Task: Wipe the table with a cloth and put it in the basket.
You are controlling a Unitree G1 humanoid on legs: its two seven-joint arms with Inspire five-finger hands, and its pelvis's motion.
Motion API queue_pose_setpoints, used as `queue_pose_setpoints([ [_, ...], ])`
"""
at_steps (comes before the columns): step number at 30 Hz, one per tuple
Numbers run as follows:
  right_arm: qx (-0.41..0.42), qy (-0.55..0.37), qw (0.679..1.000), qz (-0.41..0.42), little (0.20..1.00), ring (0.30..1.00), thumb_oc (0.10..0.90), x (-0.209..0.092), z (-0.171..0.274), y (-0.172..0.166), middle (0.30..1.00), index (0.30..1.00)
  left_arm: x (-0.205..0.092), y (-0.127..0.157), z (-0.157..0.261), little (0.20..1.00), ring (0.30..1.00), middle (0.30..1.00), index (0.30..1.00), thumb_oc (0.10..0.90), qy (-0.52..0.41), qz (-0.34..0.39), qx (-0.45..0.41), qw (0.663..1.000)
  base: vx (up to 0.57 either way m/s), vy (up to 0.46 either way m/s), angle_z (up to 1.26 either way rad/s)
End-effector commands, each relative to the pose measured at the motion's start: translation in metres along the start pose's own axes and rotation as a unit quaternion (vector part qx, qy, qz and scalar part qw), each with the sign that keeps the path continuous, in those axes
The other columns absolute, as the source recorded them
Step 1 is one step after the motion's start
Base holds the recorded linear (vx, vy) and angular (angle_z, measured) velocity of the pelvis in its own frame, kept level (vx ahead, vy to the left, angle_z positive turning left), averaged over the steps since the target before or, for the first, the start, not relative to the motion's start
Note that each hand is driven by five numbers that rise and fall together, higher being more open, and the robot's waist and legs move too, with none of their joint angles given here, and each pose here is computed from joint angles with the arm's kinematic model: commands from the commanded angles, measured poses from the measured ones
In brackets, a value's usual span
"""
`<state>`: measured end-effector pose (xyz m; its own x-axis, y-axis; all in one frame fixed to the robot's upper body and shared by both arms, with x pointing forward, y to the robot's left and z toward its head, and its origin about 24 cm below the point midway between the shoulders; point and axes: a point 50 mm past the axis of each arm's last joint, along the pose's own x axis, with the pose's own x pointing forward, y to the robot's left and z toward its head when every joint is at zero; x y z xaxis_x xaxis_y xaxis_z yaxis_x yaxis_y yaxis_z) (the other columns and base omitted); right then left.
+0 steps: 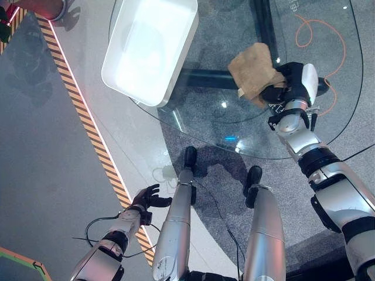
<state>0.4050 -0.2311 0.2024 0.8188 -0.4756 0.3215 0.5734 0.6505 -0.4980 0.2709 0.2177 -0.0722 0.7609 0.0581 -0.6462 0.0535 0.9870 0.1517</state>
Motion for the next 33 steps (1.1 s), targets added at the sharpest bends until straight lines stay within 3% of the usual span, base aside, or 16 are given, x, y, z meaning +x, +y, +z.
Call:
queue_pose_setpoints([
  [1, -0.019, 0.043, 0.975, -0.218, 0.2, 0.3, 0.1, 0.034, -0.017, -0.108, 0.3, 0.3, -0.007, 0.026, -0.022, 0.9, 0.9, 0.9, 0.9, 0.8, 0.037, 0.037, -0.015, 0.999, 0.0, 0.0, 0.0],
  [24, 0.029, 0.093, 0.953, -0.287, 0.2, 0.3, 0.1, 0.033, -0.039, -0.138, 0.3, 0.3, -0.009, 0.05, -0.017, 0.9, 0.9, 0.9, 0.9, 0.8, 0.039, 0.055, -0.013, 0.998, 0.0, -0.006, -0.01],
  [33, 0.029, 0.074, 0.961, -0.264, 0.2, 0.3, 0.1, 0.035, -0.033, -0.134, 0.3, 0.3, -0.009, 0.054, -0.012, 0.9, 0.9, 0.9, 0.9, 0.8, 0.037, 0.058, -0.011, 0.998, 0.0, 0.0, 0.0],
])
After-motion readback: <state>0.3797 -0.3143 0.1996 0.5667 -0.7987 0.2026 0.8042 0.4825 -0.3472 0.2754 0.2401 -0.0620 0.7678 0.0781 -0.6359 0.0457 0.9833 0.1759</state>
